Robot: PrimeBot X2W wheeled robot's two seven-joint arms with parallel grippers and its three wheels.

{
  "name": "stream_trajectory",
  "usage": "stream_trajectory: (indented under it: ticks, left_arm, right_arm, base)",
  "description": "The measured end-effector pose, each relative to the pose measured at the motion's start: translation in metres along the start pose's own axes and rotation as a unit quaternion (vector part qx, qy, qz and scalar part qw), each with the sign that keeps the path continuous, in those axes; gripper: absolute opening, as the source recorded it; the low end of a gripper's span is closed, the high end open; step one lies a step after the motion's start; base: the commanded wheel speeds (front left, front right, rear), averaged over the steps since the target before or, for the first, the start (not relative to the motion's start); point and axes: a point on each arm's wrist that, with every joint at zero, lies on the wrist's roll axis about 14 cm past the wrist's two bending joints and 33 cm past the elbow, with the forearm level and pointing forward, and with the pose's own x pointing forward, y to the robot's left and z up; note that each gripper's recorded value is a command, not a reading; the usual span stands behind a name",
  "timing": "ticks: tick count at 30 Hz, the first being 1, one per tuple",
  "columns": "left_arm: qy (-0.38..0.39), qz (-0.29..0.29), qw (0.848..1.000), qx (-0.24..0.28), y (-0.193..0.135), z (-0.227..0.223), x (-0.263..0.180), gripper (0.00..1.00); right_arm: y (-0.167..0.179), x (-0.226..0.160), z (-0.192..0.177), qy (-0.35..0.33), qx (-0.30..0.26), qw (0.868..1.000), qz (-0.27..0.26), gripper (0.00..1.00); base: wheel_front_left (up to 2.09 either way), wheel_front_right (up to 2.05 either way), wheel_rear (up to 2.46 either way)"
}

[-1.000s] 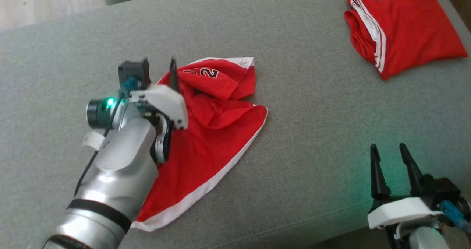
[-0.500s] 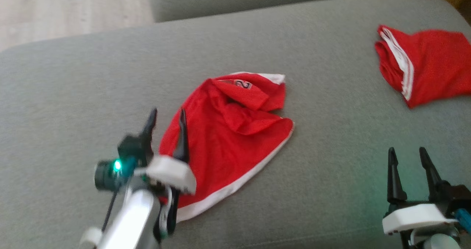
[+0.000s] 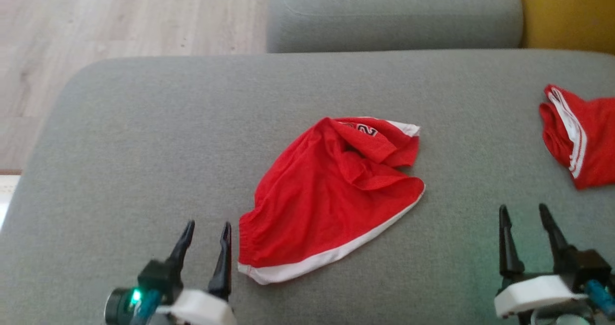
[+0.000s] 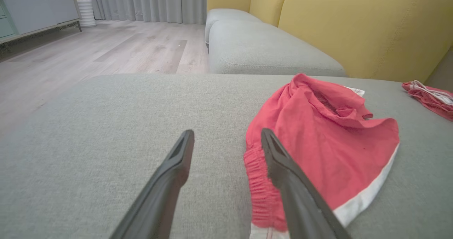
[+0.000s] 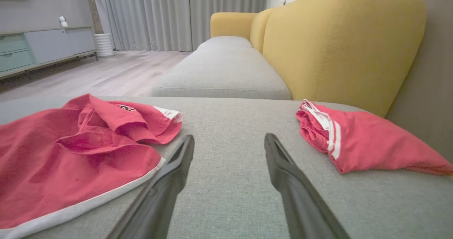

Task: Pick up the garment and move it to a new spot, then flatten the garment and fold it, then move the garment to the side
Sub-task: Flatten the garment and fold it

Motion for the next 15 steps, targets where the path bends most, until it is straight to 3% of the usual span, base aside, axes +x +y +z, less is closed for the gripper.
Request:
stream_trajectory:
  ticks: [15]
  left_arm:
    - [-0.005,-0.004,1.0,-0.003,0.015,-0.002,-0.034,1.0]
  right_arm:
    - [0.029,-0.004,-0.009,0.014,0.006,0.999,0.044,1.0]
  base:
    - [0.0,0.0,0.0]
